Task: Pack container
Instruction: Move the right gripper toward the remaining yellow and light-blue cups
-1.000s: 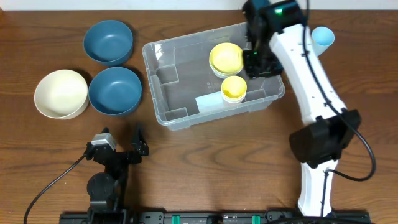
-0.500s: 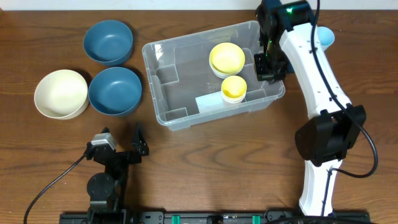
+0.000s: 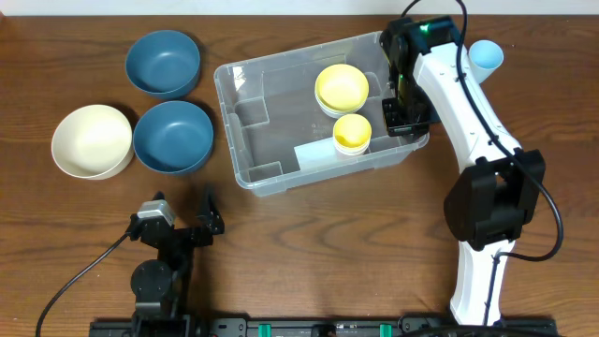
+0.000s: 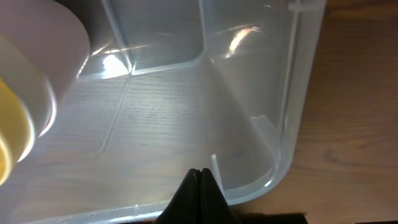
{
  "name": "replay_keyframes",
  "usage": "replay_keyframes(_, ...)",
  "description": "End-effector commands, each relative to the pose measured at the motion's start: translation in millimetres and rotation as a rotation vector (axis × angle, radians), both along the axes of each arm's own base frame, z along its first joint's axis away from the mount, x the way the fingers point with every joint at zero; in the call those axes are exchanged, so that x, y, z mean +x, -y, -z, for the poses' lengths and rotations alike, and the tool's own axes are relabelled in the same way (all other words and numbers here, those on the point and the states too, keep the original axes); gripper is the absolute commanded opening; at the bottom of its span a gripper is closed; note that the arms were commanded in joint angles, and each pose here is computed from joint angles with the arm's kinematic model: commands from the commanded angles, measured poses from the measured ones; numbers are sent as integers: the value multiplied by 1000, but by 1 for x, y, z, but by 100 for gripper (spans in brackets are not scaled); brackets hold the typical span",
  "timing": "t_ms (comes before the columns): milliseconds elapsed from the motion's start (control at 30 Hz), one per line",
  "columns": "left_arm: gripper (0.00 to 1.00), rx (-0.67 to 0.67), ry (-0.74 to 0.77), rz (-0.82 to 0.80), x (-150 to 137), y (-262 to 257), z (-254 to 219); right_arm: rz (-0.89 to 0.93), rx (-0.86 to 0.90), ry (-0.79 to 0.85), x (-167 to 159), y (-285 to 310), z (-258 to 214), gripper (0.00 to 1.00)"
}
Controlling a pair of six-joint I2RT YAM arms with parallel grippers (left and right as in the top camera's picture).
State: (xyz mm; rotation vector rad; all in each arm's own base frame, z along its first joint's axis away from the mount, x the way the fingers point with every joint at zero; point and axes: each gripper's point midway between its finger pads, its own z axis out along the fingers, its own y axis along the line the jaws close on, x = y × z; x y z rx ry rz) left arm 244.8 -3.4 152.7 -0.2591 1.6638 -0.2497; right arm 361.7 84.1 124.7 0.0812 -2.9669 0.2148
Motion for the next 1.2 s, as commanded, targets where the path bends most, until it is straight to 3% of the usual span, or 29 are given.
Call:
replay_keyframes(0,98,18,-48,-12,-1,-3,16,-1,-23,-16,-7,5,-1,1)
replay_keyframes(833,98,18,-48,-12,-1,-3,16,-35,17,-105,-34,-27,7,1)
replay_keyframes(1167,98,18,-48,-12,-1,-3,16,-28,80,-53,-42,-33,-18,2)
